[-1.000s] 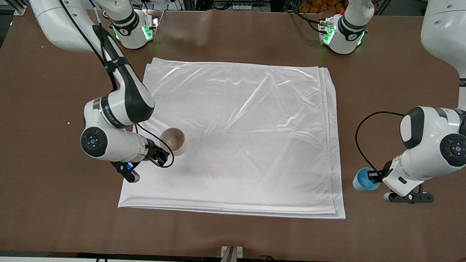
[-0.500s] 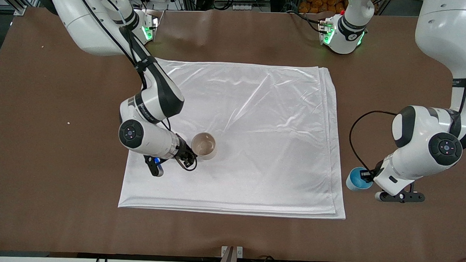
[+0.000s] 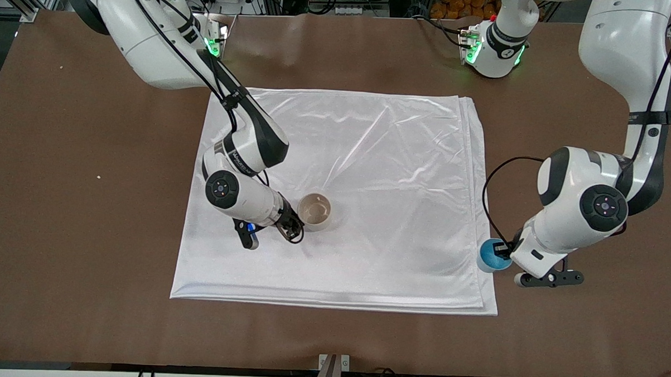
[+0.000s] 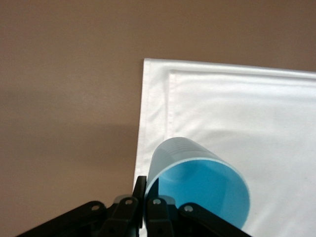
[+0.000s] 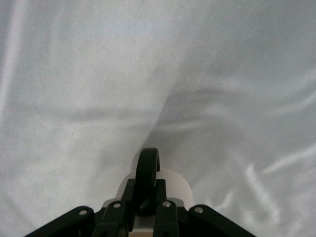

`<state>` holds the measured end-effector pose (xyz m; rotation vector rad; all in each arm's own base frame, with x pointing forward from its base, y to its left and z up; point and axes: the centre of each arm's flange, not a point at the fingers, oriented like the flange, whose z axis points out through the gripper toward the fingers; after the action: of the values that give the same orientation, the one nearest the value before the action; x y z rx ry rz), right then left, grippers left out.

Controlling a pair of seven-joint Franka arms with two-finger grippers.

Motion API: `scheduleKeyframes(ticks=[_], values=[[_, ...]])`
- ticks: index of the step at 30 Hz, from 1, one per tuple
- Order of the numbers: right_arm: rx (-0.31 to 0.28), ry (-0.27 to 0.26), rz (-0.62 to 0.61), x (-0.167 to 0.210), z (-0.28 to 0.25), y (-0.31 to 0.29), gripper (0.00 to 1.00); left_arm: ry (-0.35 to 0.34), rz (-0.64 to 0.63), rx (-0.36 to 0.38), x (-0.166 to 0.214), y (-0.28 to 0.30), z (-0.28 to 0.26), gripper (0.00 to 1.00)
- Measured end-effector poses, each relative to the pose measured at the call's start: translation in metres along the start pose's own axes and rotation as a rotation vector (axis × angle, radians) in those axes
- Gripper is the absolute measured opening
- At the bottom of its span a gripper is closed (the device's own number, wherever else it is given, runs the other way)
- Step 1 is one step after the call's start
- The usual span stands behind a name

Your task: Place blue cup into white mug on cloth

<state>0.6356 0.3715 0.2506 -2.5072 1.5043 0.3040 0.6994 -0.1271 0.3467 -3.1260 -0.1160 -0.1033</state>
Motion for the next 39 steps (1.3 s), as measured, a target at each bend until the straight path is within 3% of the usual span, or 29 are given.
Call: scheduleKeyframes(ticks=[10, 23, 25, 27, 32, 39], values=[[0.000, -0.002, -0.002, -0.011, 0.017, 0.001, 0.21, 0.000, -0.076, -0.004, -0.012, 0.039, -0.003, 0.04], [0.010, 0.012, 0.006, -0.001, 0.012, -0.002, 0.79, -0.008, -0.168, -0.007, -0.038, 0.106, -0.002, 0.04], [0.005, 0.025, -0.001, 0.005, 0.009, -0.002, 0.93, -0.009, -0.177, -0.007, -0.042, 0.114, -0.002, 0.04], [-0.010, 0.051, -0.025, 0.013, 0.006, -0.002, 1.00, -0.009, -0.187, -0.008, -0.047, 0.123, -0.003, 0.04], [-0.057, 0.102, -0.131, 0.056, -0.010, 0.003, 1.00, -0.010, -0.219, -0.011, -0.062, 0.154, -0.004, 0.04], [-0.133, 0.087, -0.279, 0.145, -0.045, 0.020, 1.00, -0.010, -0.244, -0.018, -0.091, 0.205, -0.007, 0.04]])
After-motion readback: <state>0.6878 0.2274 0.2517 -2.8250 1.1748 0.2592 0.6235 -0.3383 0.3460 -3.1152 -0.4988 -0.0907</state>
